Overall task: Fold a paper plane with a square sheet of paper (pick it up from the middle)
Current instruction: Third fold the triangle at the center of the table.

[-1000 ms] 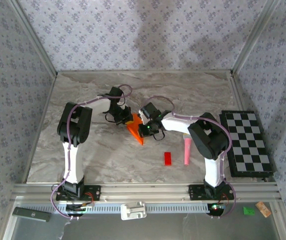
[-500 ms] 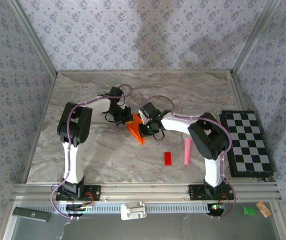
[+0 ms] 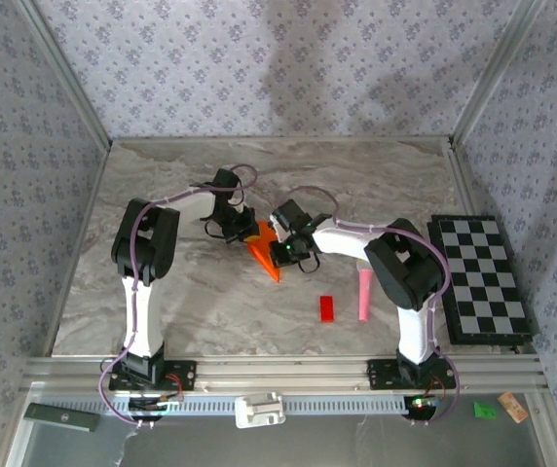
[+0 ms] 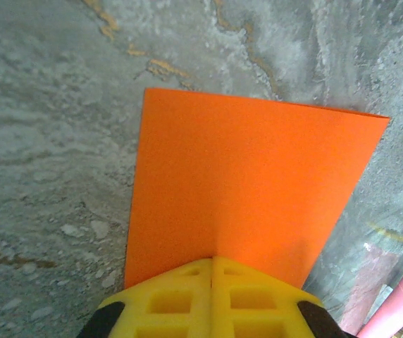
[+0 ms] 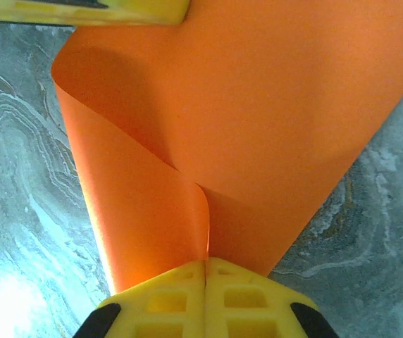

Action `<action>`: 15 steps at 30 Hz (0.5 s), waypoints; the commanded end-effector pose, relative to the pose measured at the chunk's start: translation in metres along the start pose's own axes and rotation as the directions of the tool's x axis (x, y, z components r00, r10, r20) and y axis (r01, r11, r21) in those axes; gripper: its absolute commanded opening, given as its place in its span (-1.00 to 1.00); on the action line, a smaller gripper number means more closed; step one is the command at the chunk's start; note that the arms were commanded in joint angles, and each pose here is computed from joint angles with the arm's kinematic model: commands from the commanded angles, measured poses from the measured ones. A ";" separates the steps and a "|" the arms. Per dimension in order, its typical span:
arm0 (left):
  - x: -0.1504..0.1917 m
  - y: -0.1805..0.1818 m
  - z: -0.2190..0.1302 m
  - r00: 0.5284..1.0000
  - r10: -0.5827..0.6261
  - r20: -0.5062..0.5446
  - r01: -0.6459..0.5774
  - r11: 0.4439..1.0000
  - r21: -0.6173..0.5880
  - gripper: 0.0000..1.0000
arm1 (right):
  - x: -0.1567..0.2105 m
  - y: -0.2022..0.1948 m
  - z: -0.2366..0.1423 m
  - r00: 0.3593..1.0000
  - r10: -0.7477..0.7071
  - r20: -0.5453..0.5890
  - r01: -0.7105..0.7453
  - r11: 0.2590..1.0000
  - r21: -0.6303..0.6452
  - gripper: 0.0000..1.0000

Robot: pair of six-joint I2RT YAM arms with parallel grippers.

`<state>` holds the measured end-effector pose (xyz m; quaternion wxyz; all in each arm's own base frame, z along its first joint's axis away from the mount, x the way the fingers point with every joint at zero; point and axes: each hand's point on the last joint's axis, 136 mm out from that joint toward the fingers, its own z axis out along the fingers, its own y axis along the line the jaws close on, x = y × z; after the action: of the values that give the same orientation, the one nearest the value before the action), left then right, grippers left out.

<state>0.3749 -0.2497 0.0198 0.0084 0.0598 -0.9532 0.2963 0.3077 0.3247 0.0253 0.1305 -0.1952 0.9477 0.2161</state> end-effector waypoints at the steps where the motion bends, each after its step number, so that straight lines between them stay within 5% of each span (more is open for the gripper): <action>1: 0.014 0.023 0.017 0.998 -0.037 -0.053 0.032 0.995 -0.094 -1.00 | 0.007 -0.006 0.006 0.999 0.001 -0.037 0.001 0.999 0.040 -1.00; 8: -0.012 -0.019 -0.028 0.999 -0.011 0.051 0.010 1.000 0.004 -0.92 | 0.013 -0.009 0.011 0.998 0.009 -0.056 -0.006 0.999 0.046 -1.00; 15: -0.015 -0.034 -0.064 0.984 -0.080 0.162 0.063 0.992 0.106 -0.55 | 0.013 -0.008 0.013 0.998 0.016 -0.062 -0.014 0.999 0.036 -1.00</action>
<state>0.3913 -0.2423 0.0627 -0.0360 0.0965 -0.9441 0.3131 0.3086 0.3252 0.0242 0.1290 -0.1949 0.9483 0.2146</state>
